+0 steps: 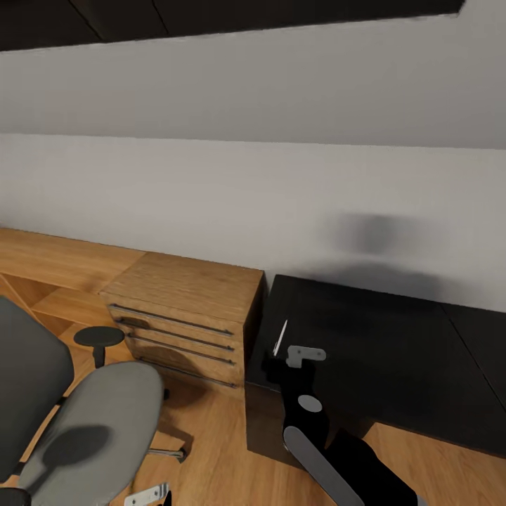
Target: In the bedroom, organize the workspace by keeping the computer under the desk, ensuring the monitor is on the desk, placing the keyboard on the desk next to the monitor, placing the mouse on the desk next to the keyboard, moving the folder from the swivel chair onto the desk next to the mouse, stacking the notebook on top of the folder with the pen on top of the notebook, and positioning the swivel chair next to the desk.
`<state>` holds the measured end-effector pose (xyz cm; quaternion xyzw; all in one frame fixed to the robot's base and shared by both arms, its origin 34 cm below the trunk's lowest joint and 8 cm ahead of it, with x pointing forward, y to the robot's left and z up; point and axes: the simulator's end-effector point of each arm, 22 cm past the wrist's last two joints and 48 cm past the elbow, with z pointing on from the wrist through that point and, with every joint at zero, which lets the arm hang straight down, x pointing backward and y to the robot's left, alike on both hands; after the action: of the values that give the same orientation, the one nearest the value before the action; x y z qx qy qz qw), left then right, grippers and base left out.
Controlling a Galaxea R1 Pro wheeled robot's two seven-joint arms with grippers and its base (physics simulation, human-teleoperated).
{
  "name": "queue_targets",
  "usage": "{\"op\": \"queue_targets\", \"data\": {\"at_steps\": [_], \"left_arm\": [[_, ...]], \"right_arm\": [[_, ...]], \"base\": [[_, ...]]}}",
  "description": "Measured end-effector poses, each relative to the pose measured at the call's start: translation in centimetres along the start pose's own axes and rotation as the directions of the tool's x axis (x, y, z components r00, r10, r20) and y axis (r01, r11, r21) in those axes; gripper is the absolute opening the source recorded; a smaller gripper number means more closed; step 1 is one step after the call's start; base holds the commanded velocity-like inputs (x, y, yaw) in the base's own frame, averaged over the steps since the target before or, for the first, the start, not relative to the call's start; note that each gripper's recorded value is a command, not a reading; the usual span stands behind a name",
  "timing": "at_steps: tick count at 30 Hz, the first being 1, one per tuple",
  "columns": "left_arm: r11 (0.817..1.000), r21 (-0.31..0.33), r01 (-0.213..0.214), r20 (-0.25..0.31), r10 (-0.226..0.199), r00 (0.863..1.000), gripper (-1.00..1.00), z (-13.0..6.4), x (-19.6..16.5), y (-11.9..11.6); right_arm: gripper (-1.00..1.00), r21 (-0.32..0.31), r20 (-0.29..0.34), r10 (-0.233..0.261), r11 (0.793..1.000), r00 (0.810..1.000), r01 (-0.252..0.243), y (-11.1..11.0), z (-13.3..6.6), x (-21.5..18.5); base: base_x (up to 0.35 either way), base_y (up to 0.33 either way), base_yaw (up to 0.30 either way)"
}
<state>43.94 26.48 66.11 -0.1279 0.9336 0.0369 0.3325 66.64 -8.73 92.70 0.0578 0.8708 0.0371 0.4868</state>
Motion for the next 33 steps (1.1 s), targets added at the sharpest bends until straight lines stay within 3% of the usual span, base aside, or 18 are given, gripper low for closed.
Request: {"op": "queue_targets", "data": {"at_steps": [9,14,18,20,21,23,27,33], "left_arm": [[1.0,0.001,0.0,-0.001,0.0,1.0,1.0,0.0,0.0,-0.1],[1.0,0.004,-0.011,0.003,0.011,1.0,1.0,0.0,0.0,-0.3],[0.999,0.011,-0.045,0.017,0.045,0.999,1.0,-0.1,-0.3,-0.7],[0.995,0.041,-0.088,0.03,0.087,0.996,1.0,-0.4,-0.3,-2.3],[0.99,0.077,-0.117,0.046,0.113,0.992,1.0,-0.7,-0.5,-4.2],[0.985,0.109,-0.133,0.081,0.125,0.989,1.0,-1.2,-1.8,-6.0],[0.984,0.118,-0.13,0.157,0.11,0.981,1.0,-2.0,-5.7,-7.8],[0.985,0.117,-0.129,0.166,0.109,0.98,1.0,-3.6,-10.9,-9.2]], "right_arm": [[1.0,-0.001,-0.002,-0.002,1.0,1.0,0.002,0.0,0.1,0.1],[1.0,0.028,-0.033,-0.045,0.999,0.998,0.046,-0.9,1.4,2.5],[1.0,0.035,0.005,-0.088,0.996,0.996,0.087,-0.6,2.3,3.2],[1.0,0.027,0.038,-0.148,0.989,0.988,0.147,-0.2,3.2,3.7],[1.0,0.014,0.036,-0.186,0.983,0.982,0.186,0.1,4.0,4.7],[1.0,0.01,0.013,-0.209,0.978,0.978,0.209,0.2,4.8,6.0],[1.0,0.032,0.006,-0.23,0.973,0.973,0.229,-0.6,7.1,5.1],[1.0,0.01,-0.009,-0.267,0.964,0.964,0.267,-1.4,10.3,4.0]], "base": [[0.0,0.0,0.006],[0.0,0.0,0.0],[0.0,0.0,0.0],[0.0,0.0,0.0],[0.0,0.0,0.0],[0.0,0.0,0.0],[0.0,0.0,0.0],[0.0,0.0,0.0]]}}
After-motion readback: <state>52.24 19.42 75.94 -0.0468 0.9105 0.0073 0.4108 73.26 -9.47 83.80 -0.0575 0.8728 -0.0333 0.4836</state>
